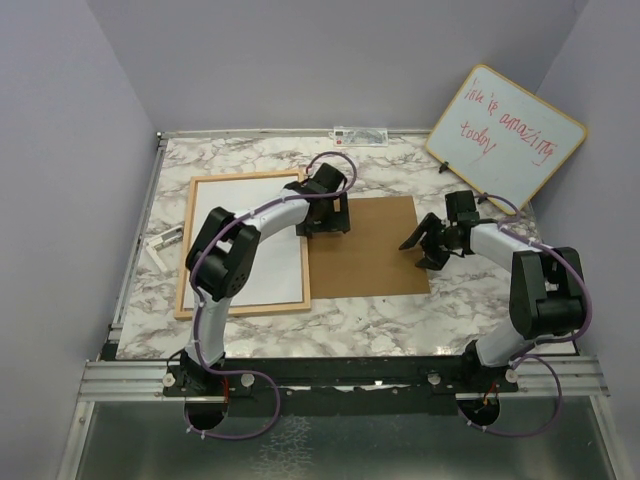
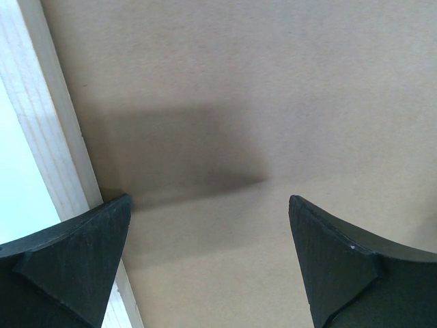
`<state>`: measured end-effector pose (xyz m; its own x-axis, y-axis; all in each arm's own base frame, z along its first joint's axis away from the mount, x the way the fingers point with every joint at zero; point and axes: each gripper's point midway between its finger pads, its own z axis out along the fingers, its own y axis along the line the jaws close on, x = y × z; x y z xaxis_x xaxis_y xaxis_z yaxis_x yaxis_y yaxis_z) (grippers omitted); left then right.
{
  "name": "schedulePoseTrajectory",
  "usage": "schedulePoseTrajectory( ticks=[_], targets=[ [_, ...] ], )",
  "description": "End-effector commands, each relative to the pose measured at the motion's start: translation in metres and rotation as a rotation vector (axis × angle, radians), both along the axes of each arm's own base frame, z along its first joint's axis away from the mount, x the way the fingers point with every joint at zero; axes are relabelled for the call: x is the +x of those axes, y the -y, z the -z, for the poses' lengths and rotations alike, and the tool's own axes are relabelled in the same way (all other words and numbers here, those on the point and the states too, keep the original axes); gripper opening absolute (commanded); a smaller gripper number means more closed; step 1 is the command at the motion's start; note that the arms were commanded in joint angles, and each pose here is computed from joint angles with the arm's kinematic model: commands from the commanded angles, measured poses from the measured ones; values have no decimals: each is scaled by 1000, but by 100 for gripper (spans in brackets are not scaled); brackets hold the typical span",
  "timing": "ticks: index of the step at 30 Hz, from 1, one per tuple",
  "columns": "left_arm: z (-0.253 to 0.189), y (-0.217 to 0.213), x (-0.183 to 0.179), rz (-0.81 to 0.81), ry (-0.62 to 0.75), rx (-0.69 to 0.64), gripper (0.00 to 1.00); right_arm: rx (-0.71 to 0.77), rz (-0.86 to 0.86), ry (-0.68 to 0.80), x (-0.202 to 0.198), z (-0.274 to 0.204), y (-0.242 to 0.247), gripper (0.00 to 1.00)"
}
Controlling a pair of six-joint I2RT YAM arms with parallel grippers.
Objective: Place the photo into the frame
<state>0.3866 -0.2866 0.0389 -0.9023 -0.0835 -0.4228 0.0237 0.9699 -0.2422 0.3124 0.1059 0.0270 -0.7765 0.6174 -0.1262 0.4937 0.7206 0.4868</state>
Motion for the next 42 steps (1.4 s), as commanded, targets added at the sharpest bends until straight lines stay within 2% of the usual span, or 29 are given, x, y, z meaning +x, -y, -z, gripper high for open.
schedulePoseTrajectory(
  ticks=[1,9,14,16,22,27,30,33,37,42],
  targets=[
    [20,-58,-18,-88,-74,182,99,-264,56,-141,-28,52,52,68],
    [19,-63,-15,-78,-84,166,99,-341,123,-128,-23,45,76,68],
    [14,-61,3,-85,-64,146,99,-359,109,-38,-8,22,81,68],
    [8,-56,22,-85,-31,122,99,-315,81,28,-2,6,72,68],
    [-4,-25,73,3,68,60,99,-120,9,58,-23,-23,37,70],
    [-10,-8,104,121,160,63,99,71,-197,96,-52,-32,0,70],
    [-12,0,124,195,225,82,99,197,-317,81,-78,-35,-20,71],
    [-6,9,137,248,252,87,99,273,-370,0,-107,-29,-28,73],
    [13,18,128,307,194,47,99,242,-336,-107,-124,-8,-22,73],
    [23,30,99,395,115,-41,99,174,-219,-44,-93,5,-14,73]
  ],
)
